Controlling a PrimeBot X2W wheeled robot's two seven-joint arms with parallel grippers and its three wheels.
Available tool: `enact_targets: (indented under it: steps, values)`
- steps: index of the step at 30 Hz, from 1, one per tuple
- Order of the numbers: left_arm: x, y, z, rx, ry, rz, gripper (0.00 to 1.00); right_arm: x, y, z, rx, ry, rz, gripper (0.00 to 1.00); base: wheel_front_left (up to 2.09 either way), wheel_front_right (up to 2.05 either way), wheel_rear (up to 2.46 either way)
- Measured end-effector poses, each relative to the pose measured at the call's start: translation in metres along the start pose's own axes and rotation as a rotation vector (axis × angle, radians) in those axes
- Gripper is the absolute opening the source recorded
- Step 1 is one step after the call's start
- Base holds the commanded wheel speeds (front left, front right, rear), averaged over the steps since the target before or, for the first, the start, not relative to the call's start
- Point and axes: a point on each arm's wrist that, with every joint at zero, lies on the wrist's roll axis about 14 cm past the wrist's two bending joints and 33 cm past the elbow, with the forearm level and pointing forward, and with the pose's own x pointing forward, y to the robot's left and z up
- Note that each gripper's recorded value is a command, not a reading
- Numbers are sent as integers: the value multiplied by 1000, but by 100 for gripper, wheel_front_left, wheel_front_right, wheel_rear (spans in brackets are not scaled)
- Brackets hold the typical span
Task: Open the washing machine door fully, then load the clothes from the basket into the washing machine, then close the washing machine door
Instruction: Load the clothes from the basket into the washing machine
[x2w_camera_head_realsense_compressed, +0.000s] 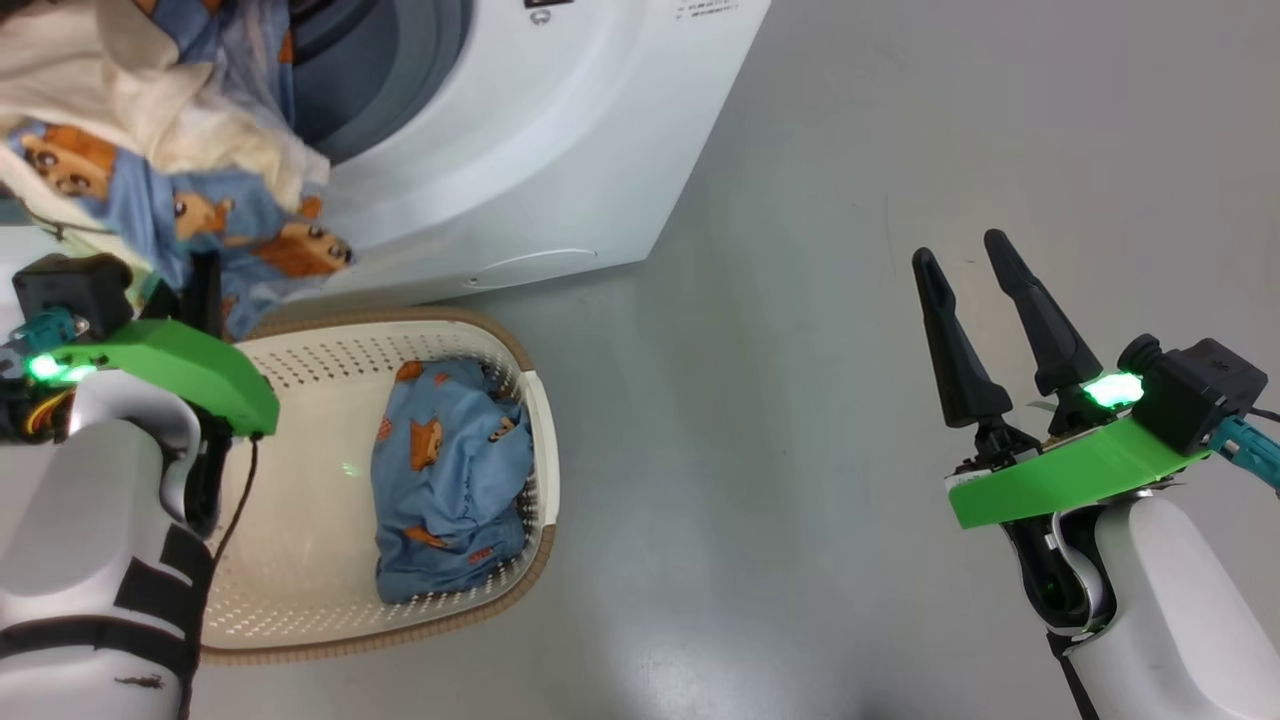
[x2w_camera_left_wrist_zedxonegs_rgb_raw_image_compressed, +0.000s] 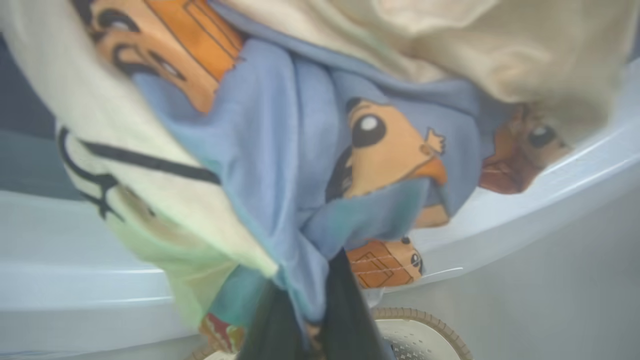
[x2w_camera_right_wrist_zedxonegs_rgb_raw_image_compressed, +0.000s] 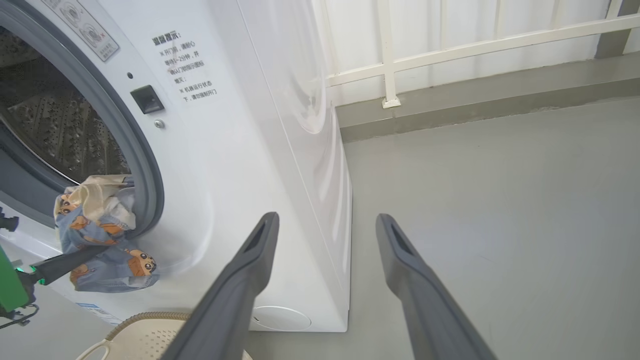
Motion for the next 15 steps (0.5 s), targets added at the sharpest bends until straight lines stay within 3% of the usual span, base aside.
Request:
enact_targets:
  steps: [10, 15]
  values:
    - [-6, -21, 57, 34, -193, -41, 0, -2, 5, 3, 4, -6, 12, 100, 0, 0, 0]
    - [-2, -22, 70, 40, -205, -38, 0, -6, 4, 1, 3, 4, 7, 100, 0, 0, 0]
